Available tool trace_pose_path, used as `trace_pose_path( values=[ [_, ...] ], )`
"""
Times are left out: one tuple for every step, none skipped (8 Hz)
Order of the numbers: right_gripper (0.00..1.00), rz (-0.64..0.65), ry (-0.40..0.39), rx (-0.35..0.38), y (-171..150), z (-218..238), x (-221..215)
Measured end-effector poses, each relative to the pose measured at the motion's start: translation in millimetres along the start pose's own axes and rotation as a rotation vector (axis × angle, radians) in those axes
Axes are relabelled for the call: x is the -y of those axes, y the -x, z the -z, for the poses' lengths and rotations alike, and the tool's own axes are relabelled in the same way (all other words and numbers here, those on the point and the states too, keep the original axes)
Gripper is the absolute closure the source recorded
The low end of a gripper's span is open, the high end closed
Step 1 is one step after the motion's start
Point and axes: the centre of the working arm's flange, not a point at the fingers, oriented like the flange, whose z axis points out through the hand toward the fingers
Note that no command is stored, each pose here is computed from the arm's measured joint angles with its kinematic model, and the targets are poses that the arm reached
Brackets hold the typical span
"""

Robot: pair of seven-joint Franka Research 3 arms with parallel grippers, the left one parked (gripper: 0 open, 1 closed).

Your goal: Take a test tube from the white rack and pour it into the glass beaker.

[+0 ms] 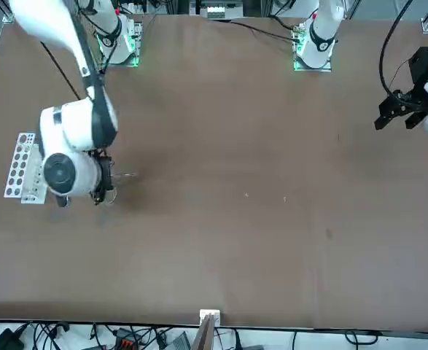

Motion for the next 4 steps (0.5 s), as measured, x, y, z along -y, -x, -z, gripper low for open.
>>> trace_pose_path(
  values=[
    [0.76, 0.003, -0.003, 0.031, -2, -8, 3],
    [0.76, 0.014, -0.003, 0.061, -3, -14, 5],
    [0.76, 0.029, -0.002, 0.094, -7, -17, 5],
    [0.76, 0.039, -0.004, 0.119, -14, -17, 5]
  ],
)
